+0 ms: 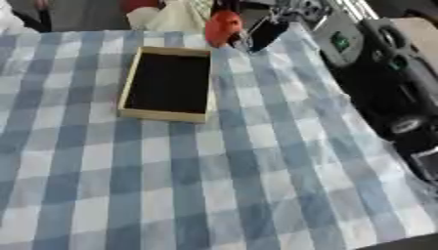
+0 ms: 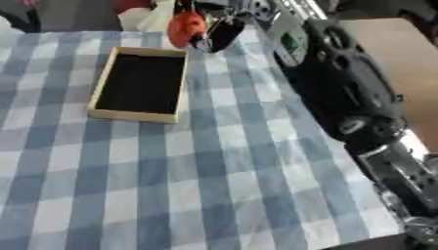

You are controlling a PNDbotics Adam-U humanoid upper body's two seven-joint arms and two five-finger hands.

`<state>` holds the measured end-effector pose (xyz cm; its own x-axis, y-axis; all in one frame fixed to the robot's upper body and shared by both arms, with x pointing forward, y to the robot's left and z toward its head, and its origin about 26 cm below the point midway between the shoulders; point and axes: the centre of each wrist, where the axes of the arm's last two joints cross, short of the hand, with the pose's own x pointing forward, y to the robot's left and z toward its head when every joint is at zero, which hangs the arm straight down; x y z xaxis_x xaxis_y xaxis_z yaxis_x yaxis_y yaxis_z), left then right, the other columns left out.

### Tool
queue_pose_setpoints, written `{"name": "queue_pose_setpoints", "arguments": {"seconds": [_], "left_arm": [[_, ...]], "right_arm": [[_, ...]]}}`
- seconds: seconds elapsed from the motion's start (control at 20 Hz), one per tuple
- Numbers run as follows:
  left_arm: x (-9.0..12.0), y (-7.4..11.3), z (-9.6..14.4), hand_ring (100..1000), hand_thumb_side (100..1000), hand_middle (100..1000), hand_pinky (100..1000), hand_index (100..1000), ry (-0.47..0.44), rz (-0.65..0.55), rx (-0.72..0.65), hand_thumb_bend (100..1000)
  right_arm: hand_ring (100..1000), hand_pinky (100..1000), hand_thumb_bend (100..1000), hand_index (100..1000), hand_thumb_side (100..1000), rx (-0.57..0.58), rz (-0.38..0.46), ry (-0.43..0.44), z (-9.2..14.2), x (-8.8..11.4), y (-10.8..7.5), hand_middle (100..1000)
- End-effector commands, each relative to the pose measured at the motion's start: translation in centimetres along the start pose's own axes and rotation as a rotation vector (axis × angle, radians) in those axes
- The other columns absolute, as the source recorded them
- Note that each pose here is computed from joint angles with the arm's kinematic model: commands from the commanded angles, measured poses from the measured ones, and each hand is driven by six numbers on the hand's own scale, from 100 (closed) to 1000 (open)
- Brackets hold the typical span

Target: Pick up objects on the table and place them in the box.

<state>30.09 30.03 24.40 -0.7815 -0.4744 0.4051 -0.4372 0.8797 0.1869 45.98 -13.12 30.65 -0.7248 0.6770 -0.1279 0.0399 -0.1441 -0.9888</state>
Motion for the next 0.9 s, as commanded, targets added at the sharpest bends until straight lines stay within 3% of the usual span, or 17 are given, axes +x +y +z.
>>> {"name": "queue_pose_setpoints", "arguments": {"seconds": [0.05, 0.45, 0.9], "left_arm": [[0.7, 0.0, -0.8, 784, 710, 738, 779, 830, -0.036, 0.012, 0.001, 555], [0.9, -0.4, -1.1, 783, 709, 738, 779, 830, -0.044, 0.037, 0.007, 554], [1.0, -0.7, -1.3, 780, 709, 737, 778, 831, -0.048, 0.058, 0.006, 552]], "right_arm": [[638, 684, 100, 767, 100, -0.048, 0.027, 0.000, -0.9, 0.8, -1.1, 578], [630, 672, 100, 763, 100, -0.045, 0.009, 0.050, -3.4, 1.9, 1.0, 574], [627, 665, 100, 760, 100, -0.078, -0.011, 0.174, -4.7, 1.6, 2.5, 571]]}}
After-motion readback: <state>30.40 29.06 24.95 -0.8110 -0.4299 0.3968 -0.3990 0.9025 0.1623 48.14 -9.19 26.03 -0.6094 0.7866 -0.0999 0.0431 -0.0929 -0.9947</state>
